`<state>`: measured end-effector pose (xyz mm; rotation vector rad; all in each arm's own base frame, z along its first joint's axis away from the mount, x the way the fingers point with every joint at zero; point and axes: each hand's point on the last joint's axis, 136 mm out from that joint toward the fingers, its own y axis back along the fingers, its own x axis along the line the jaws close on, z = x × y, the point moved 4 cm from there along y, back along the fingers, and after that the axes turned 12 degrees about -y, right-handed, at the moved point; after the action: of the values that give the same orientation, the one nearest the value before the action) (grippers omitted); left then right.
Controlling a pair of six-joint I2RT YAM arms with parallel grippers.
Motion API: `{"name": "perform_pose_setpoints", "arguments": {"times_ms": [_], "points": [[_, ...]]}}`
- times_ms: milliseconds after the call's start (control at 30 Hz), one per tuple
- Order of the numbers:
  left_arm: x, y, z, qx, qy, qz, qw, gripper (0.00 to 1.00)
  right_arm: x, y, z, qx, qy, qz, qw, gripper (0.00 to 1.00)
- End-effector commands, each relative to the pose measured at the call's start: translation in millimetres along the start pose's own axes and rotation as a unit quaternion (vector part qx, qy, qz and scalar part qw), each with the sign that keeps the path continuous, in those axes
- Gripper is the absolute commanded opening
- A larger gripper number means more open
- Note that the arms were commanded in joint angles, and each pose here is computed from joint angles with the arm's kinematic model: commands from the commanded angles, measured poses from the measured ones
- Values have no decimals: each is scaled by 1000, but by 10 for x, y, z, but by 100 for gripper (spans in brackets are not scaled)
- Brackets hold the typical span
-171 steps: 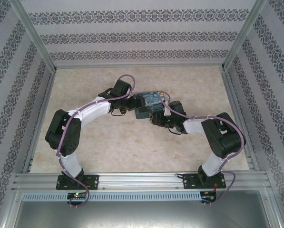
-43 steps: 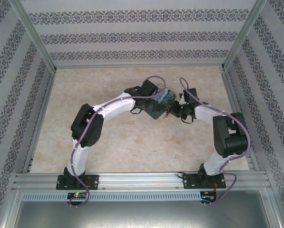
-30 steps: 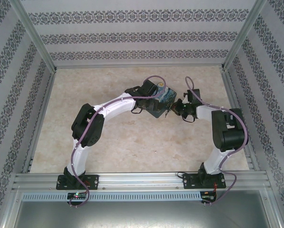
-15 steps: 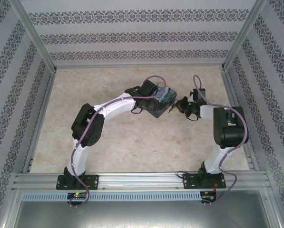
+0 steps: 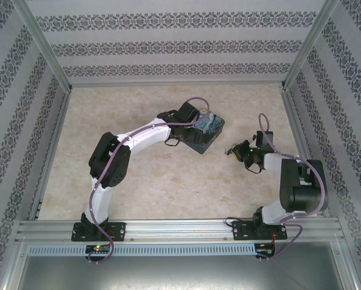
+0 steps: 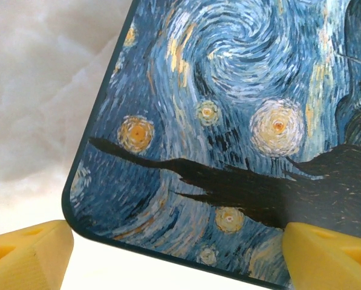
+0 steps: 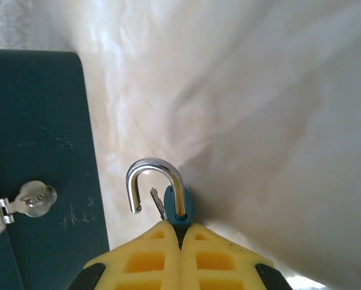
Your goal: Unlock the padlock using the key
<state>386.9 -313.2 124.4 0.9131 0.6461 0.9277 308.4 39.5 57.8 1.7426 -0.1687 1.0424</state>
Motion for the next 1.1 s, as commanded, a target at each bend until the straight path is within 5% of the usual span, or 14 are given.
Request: {"name": "perform_pose_setpoints", "arguments": {"times_ms": [0, 100, 467, 567, 900, 1067], "points": [[-38, 177, -232, 47, -5, -18, 999, 91, -229, 90, -104, -9, -19, -31, 999, 0], [-61, 291, -185, 33, -1, -30, 999, 92, -336, 153, -174, -14, -27, -41, 999, 4], [127, 887, 1, -49, 30, -31, 998, 98, -86, 713, -238, -68, 4, -38, 997, 70], [300, 1124, -2, -79, 44, -12, 996, 100, 150, 910, -212, -87, 30, -19, 996, 98], [1327, 1709, -353, -179, 119, 141, 966, 100, 743, 1419, 277, -246, 134, -49, 959, 98], [1749, 1856, -676, -247, 96, 272, 925, 100, 712, 1555, 601, -377, 153, -75, 911, 98]]}}
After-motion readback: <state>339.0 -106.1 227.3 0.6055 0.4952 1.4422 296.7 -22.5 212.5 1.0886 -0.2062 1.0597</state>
